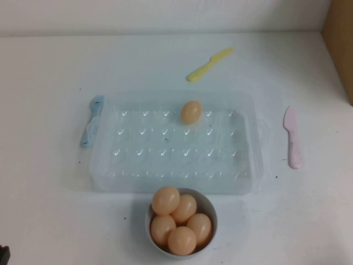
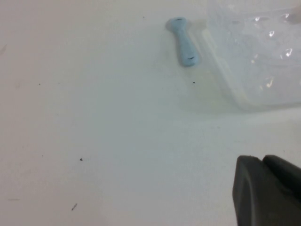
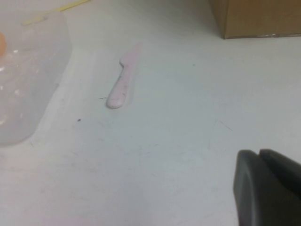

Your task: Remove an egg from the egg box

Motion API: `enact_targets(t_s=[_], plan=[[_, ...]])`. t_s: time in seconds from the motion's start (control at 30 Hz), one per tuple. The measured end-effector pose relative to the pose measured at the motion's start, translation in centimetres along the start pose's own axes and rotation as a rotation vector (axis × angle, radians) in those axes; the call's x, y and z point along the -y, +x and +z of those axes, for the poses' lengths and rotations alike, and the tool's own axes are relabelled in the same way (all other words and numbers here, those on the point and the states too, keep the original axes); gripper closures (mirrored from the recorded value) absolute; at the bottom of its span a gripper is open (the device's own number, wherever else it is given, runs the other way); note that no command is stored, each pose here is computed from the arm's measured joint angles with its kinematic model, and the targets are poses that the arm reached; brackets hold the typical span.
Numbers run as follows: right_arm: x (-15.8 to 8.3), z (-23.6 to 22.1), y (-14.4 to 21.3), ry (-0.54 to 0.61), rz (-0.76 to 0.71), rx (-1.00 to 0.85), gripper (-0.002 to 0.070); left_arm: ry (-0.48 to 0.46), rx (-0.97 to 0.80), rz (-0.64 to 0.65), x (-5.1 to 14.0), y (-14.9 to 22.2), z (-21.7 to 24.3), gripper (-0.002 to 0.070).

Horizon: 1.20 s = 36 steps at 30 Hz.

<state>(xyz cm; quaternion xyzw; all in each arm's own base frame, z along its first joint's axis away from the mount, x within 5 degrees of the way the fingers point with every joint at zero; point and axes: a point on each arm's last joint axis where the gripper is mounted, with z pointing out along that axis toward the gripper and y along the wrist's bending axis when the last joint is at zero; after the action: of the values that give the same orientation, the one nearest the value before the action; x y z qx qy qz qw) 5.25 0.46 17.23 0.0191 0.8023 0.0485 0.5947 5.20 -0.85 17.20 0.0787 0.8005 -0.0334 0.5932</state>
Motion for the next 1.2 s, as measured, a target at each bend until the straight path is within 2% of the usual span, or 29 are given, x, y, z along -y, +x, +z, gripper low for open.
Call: enact_targets(t_s=[0.1,0.23,0.3,0.5,0.57,0.87,0.97,1.1,1.2], plan=[[-0.2,0.0,0.0,-0.027,0.071,0.001,0.0694,0.0,0.0,0.0,0.0,0.0,0.0,0.0678],[-0.8,0.0,-0.2,-0.093,0.244,0.015,0.0694,0.0,0.0,0.0,0.0,0.0,0.0,0.0678],[-1.2,-0.1,-0.5,-0.143,0.387,0.029,0.0694,0.0,0.0,0.0,0.0,0.0,0.0,0.0678],[-2.0,-0.4,-2.0,-0.308,0.931,0.105,0.0694,0.0,0.0,0.0,0.0,0.0,0.0,0.0678],[-1.7,-0.5,-2.3,-0.309,1.004,0.14,0.0694,0.0,0.0,0.0,0.0,0.0,0.0,0.0678],[-1.2,-0.5,-2.7,-0.283,1.049,0.199,0.0694,0.0,0.0,0.0,0.0,0.0,0.0,0.0678],[-1.3,-0.5,-2.7,-0.284,1.021,0.197,0.0694,0.0,0.0,0.0,0.0,0.0,0.0,0.0678],[-1.9,-0.6,-2.6,-0.314,0.874,0.16,0.0694,0.0,0.0,0.0,0.0,0.0,0.0,0.0678],[-2.6,-0.9,-3.9,-0.333,0.714,0.12,0.0694,0.0,0.0,0.0,0.0,0.0,0.0,0.0678]])
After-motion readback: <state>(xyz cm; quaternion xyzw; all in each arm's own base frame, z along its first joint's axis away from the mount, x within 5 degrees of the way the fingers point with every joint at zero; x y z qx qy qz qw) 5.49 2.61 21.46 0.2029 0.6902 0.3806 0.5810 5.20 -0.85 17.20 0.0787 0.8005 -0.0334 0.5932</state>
